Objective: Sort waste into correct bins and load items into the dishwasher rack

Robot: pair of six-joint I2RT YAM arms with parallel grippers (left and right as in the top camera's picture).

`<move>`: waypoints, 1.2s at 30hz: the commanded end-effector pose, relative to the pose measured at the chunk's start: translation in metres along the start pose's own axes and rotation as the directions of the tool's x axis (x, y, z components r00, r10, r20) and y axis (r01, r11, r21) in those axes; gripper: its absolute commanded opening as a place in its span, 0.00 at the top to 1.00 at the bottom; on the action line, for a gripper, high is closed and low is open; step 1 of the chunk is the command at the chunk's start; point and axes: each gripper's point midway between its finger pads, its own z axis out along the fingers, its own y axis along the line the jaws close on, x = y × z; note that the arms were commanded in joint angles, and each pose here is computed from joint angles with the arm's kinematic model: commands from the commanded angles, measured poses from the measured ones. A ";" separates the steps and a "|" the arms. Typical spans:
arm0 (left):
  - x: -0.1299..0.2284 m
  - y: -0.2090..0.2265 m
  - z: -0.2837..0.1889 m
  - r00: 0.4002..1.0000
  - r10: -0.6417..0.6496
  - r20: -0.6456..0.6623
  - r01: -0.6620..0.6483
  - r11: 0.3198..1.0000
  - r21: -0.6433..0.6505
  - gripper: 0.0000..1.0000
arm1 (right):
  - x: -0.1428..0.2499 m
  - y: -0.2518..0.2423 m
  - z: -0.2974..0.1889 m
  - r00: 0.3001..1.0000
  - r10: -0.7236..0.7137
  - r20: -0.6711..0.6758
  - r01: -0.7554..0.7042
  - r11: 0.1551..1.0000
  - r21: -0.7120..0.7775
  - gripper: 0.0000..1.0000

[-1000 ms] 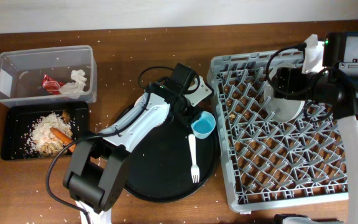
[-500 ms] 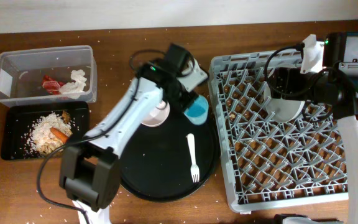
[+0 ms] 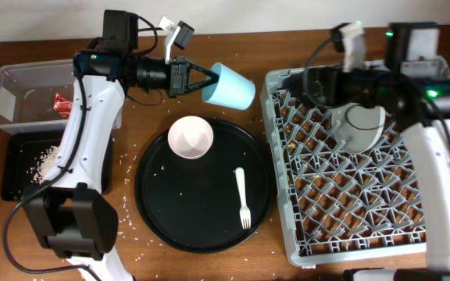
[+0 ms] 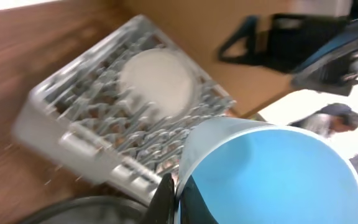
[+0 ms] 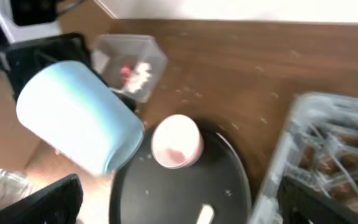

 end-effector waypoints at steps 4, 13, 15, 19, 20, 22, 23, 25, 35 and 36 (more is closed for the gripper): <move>-0.026 -0.061 -0.010 0.988 0.111 0.108 -0.138 0.946 0.294 1.00 | -0.019 0.068 0.021 0.978 -0.191 0.086 0.208 0.936 -0.282 0.01; -0.038 -0.061 -0.011 0.984 0.136 0.116 -0.165 0.943 0.290 1.00 | -0.015 0.095 0.033 0.956 -0.275 0.103 0.294 0.896 -0.332 0.07; -0.044 -0.061 -0.013 0.980 0.157 0.125 -0.187 0.940 0.284 1.00 | -0.013 0.099 0.035 0.954 -0.282 0.099 0.298 0.892 -0.339 0.07; -0.050 -0.056 -0.022 0.978 0.156 0.136 -0.188 0.945 0.266 1.00 | -0.013 0.100 0.035 0.949 -0.297 0.104 0.315 0.886 -0.339 0.10; -0.050 -0.056 -0.022 0.978 0.157 0.136 -0.188 0.945 0.266 1.00 | -0.013 0.100 0.035 0.948 -0.299 0.107 0.318 0.885 -0.339 0.12; -0.050 -0.056 -0.022 0.978 0.157 0.136 -0.188 0.945 0.266 1.00 | -0.014 0.101 0.034 0.946 -0.303 0.113 0.324 0.882 -0.342 0.19; -0.050 -0.056 -0.022 0.978 0.157 0.136 -0.188 0.945 0.266 1.00 | -0.014 0.103 0.035 0.945 -0.307 0.115 0.328 0.879 -0.347 0.21; -0.050 -0.056 -0.022 0.978 0.157 0.136 -0.188 0.945 0.266 1.00 | -0.014 0.107 0.036 0.942 -0.315 0.119 0.337 0.873 -0.354 0.24; -0.050 -0.056 -0.022 0.978 0.157 0.136 -0.188 0.945 0.266 1.00 | -0.015 0.115 0.038 0.933 -0.336 0.133 0.361 0.858 -0.365 0.33; -0.050 -0.056 -0.022 0.978 0.157 0.136 -0.188 0.945 0.266 1.00 | -0.015 0.116 0.039 0.931 -0.339 0.135 0.365 0.856 -0.367 0.35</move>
